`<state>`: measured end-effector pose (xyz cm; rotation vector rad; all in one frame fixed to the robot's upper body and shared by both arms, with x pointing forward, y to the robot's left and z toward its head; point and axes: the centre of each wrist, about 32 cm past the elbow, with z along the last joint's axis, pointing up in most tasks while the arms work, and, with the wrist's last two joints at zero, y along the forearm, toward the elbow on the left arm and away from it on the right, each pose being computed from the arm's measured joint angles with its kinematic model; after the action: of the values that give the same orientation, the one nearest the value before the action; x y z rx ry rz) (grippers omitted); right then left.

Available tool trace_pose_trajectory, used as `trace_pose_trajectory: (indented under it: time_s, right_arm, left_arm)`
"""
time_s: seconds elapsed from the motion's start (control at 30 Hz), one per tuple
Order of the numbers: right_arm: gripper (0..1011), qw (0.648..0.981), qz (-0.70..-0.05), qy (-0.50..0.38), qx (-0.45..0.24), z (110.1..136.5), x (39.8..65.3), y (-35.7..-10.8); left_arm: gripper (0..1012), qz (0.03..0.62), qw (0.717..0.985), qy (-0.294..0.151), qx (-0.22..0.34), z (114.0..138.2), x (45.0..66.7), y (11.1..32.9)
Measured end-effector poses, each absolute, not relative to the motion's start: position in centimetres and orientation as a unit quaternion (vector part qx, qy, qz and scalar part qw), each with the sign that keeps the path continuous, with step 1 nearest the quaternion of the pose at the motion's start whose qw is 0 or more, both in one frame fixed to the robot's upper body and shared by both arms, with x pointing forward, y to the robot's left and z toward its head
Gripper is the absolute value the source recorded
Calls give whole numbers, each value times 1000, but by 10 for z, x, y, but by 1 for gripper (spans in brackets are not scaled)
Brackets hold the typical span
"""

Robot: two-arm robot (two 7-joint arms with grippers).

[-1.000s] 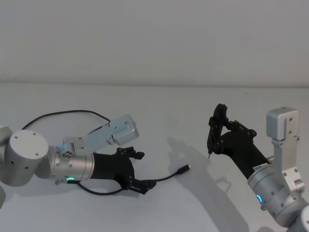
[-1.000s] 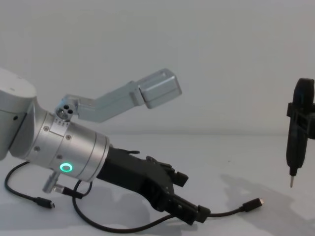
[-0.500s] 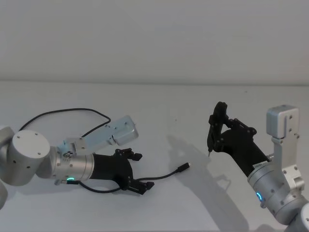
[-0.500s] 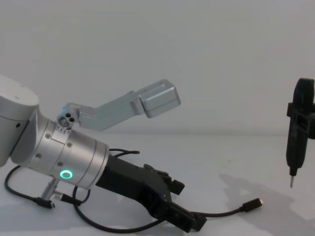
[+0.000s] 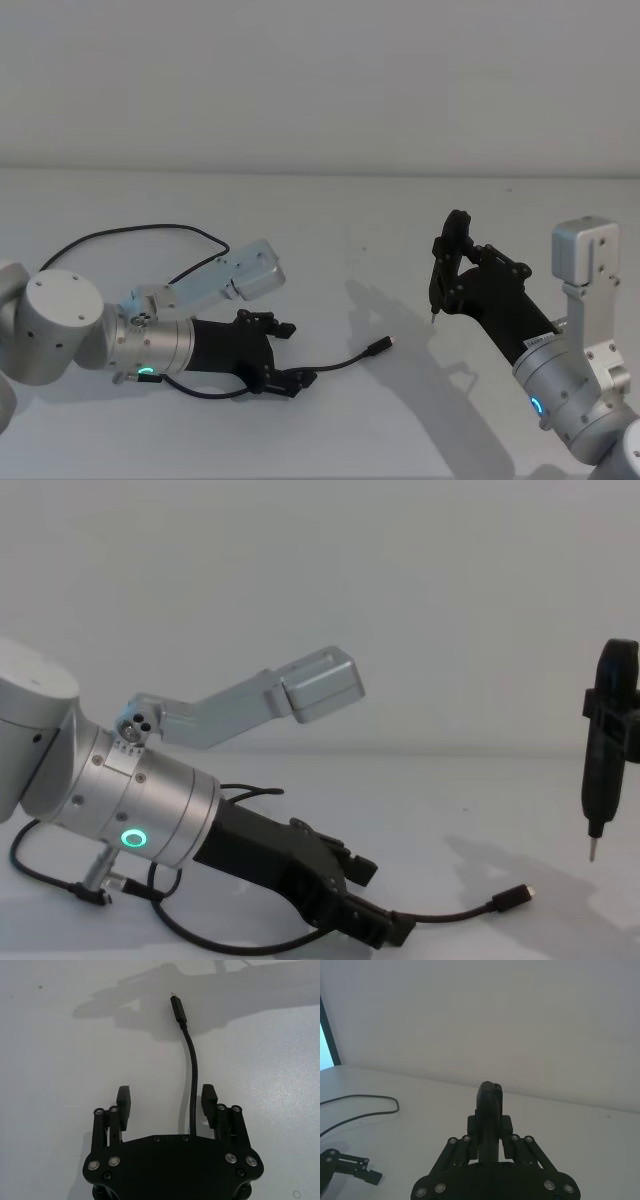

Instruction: Pick up the data cable with the one hand.

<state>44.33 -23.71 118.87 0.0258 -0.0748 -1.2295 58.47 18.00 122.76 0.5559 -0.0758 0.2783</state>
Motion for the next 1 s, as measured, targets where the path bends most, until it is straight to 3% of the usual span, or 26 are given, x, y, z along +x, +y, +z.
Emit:
trace_pose_trajectory:
  time_s: [0.23,1.0]
  right_arm:
    - [275,816,-577,-35,12,1189,443,-237]
    - [275,816,-577,-35,12,1189,443,-237]
  left_arm:
    - [735,138,951,-36,274,1227,585,180]
    - [586,139,951,-34,275,1226,585,181]
